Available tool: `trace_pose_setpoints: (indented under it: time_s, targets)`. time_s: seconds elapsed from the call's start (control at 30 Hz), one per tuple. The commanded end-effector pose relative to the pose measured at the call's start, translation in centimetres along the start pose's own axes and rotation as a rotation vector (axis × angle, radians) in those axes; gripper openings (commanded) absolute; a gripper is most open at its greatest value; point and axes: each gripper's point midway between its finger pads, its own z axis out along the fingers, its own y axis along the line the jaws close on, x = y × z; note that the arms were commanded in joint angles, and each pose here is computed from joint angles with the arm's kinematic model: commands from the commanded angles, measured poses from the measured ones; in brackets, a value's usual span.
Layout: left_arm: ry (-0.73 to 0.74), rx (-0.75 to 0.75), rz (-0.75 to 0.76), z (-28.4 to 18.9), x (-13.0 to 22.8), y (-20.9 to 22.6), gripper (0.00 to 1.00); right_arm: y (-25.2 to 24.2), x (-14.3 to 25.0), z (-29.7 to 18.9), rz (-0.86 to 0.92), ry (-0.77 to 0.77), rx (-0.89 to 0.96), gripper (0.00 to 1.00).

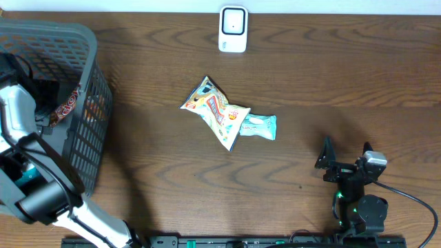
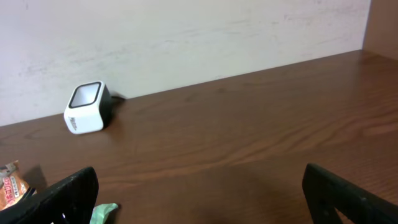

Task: Scan the item barcode
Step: 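Reach the left gripper into the basket and grasp the orange candy bar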

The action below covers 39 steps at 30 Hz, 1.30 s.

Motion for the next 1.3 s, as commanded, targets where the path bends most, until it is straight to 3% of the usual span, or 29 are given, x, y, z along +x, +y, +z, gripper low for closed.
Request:
trace_pose_setpoints:
  time_s: [0.0,0.47,0.6,0.7,0.97,1.27]
  targets:
    - [0.011,-0.026,-0.019,1.8,0.2,0.5,0.98,-0.2,-0.1,0.0,-0.013,-0.005,0.012,0.99]
    - [0.07,-0.107,0.0,6.8,1.7,2.1,0.96,-0.2,-0.1,0.0,-0.013,-0.005,0.012,0.99]
    - [0.087,-0.123,0.059,6.7,2.0,2.6,0.38,-0.2,-0.1,0.0,-0.013,-0.005,0.012,0.99]
    - [0.114,-0.151,0.094,6.6,2.6,3.3,0.08,-0.2,-0.1,0.0,-0.013,-0.005,0.012,0.99]
    - [0.174,-0.217,0.106,4.8,3.8,5.0,0.07,-0.2,0.0,0.0,-0.013,-0.004,0.012,0.99]
    - [0.012,-0.029,0.108,-5.7,0.5,2.1,0.08,-0.2,-0.1,0.0,-0.013,-0.005,0.012,0.99]
